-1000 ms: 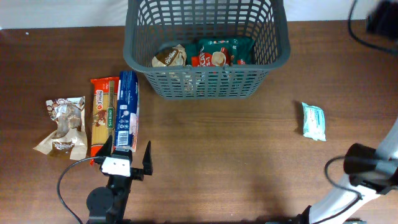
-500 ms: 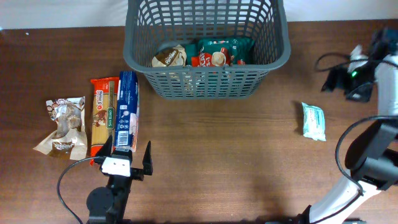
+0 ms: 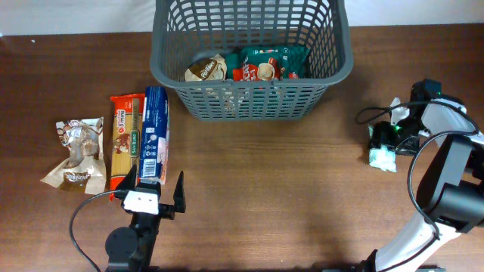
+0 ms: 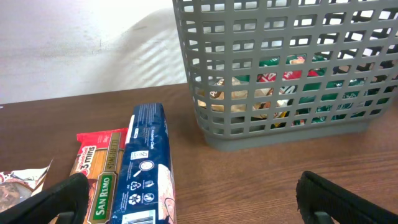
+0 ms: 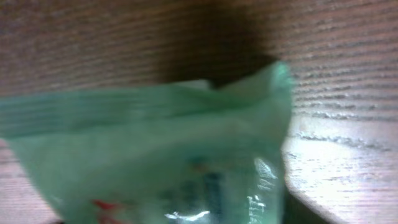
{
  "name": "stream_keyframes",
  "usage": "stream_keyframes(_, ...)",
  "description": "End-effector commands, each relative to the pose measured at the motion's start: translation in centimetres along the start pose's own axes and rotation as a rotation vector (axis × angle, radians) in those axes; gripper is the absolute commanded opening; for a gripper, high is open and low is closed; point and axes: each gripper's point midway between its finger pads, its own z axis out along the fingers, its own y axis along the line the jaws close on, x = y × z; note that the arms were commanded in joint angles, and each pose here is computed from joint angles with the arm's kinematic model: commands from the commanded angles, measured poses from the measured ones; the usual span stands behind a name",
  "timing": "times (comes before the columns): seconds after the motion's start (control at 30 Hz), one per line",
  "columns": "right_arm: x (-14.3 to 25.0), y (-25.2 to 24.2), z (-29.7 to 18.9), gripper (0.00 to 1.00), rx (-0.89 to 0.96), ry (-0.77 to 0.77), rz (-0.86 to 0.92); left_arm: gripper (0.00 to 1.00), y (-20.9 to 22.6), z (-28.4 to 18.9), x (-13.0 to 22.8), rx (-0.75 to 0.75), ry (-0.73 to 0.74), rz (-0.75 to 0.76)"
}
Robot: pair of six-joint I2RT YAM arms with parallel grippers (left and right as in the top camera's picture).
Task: Pack container
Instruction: 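Grasp the light-blue wet-wipes pack with the right gripper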
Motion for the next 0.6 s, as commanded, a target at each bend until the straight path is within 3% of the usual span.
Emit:
stream_keyframes(0.0,1.9,0.5,1.9,0.06,-0.024,0.065,0.024,0.99,-0.2,0.0,0.1,0.009,-0.002,-0.006)
stream_keyframes(0.23,-2.2,1.6,-3.5,0.04,-0.066,-0.052,0.032,0.99,-0.2,0.0,0.1,0.009,-0.002,-0.006)
stream_keyframes(0.33,-4.9,2.4,-8.7,0.04,-0.076,-0.142,0.014,0.99,-0.2,0.0,0.1,0.009,-0.002,-0.006)
stream_keyframes(0.57,-9.4,8.0,-26.5,0.04,-0.168,-0.491,-0.118,0.99,-0.2,0.0,0.1,0.009,-0.002,-0.006)
